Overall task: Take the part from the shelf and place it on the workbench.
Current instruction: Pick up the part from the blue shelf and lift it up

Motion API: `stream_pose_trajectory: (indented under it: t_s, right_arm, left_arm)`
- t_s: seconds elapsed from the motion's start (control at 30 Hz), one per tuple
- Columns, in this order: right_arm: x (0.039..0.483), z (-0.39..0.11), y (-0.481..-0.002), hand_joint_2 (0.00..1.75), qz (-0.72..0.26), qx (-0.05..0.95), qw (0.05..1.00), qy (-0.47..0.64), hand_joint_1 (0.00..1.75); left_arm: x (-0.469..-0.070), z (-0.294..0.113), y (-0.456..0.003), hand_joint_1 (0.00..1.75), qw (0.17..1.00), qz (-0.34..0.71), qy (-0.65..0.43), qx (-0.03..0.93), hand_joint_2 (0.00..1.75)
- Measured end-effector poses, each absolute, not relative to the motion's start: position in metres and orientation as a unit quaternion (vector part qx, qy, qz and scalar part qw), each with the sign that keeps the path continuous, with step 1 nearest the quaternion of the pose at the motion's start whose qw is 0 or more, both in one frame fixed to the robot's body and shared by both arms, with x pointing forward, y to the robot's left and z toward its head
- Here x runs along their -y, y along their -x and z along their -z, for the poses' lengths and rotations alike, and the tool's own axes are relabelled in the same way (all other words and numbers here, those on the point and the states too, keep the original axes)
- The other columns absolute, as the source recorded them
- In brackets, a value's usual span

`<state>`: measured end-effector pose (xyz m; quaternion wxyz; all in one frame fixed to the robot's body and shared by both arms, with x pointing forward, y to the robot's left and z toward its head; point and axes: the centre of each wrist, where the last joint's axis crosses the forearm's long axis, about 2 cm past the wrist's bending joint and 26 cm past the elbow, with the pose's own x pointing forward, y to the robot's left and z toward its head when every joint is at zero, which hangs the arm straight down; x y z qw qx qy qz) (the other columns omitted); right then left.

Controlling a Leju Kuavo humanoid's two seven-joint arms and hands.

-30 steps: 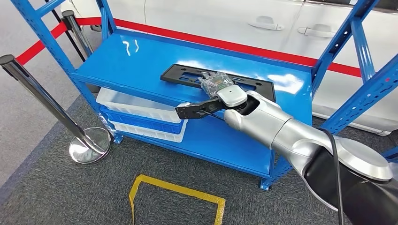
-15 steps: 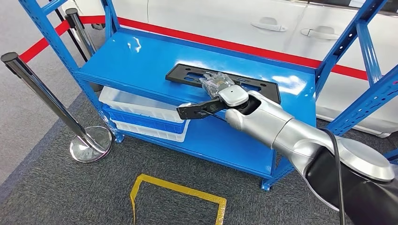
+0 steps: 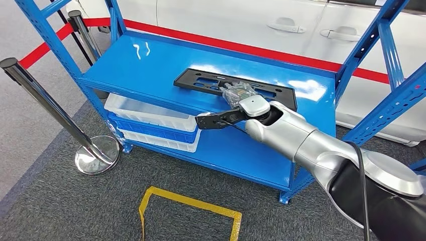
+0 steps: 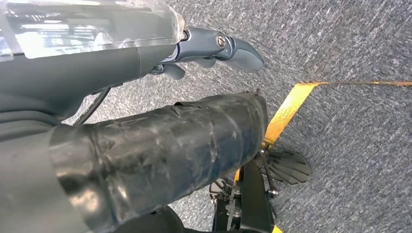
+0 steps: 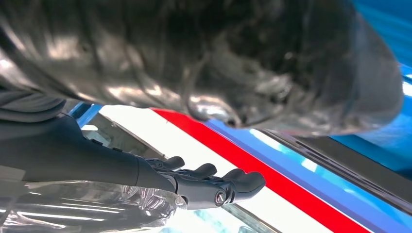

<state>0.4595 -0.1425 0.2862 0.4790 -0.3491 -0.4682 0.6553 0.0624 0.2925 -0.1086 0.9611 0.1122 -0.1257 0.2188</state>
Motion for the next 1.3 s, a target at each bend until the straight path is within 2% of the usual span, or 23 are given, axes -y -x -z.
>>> stream_pose_trajectory:
  t_s: [0.93,1.3]
  right_arm:
    - [0.147,-0.284,-0.460,0.00,-0.654,0.458,0.491,0.349,0.00]
    - [0.170,-0.273,-0.464,0.00,-0.639,0.433,0.523,0.362,0.00]
  left_arm:
    - [-0.292,0.109,-0.062,0.00,0.961,-0.221,-0.113,0.123,0.00]
    - [-0.292,0.109,-0.062,0.00,0.962,-0.216,-0.112,0.122,0.00]
